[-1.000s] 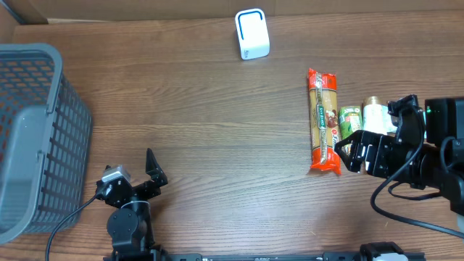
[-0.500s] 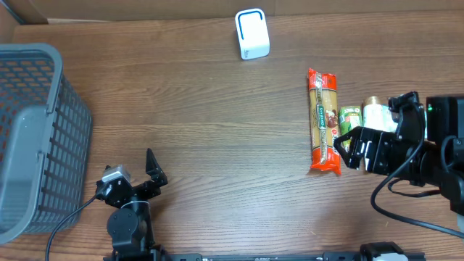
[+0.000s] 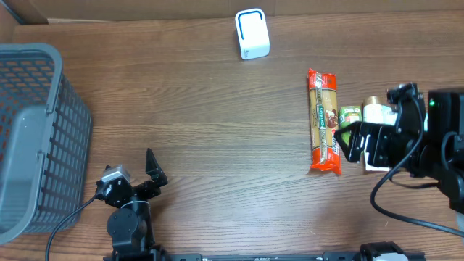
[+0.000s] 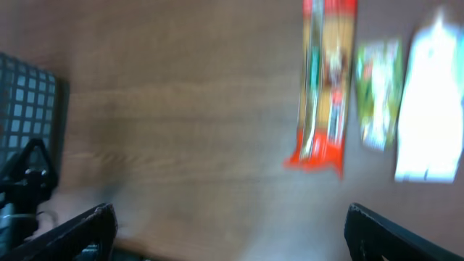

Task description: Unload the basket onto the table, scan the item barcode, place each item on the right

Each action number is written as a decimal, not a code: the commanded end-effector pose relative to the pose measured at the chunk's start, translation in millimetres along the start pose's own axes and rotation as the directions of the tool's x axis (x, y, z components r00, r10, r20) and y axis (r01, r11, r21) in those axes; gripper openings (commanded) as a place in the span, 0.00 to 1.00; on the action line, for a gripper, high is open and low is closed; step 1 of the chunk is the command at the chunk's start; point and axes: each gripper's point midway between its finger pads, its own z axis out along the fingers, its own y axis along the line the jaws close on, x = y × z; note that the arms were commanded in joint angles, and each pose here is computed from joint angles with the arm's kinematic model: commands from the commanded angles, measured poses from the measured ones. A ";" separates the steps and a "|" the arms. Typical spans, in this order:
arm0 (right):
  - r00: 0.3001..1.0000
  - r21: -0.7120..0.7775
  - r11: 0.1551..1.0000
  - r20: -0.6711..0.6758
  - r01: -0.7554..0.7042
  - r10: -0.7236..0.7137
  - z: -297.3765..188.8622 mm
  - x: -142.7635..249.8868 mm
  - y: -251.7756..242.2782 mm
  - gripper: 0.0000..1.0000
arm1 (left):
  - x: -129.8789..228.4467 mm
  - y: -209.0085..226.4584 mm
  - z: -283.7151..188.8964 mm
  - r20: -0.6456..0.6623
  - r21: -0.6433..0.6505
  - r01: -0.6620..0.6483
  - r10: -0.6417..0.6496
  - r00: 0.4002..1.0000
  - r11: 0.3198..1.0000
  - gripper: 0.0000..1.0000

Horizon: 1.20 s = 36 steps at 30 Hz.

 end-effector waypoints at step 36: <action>0.436 0.280 0.792 0.712 0.543 -0.551 114.9 77.9 -42.9 1.00 | -1.9 0.6 -0.7 0.011 -0.006 -0.015 0.015 1.000 1.000 1.00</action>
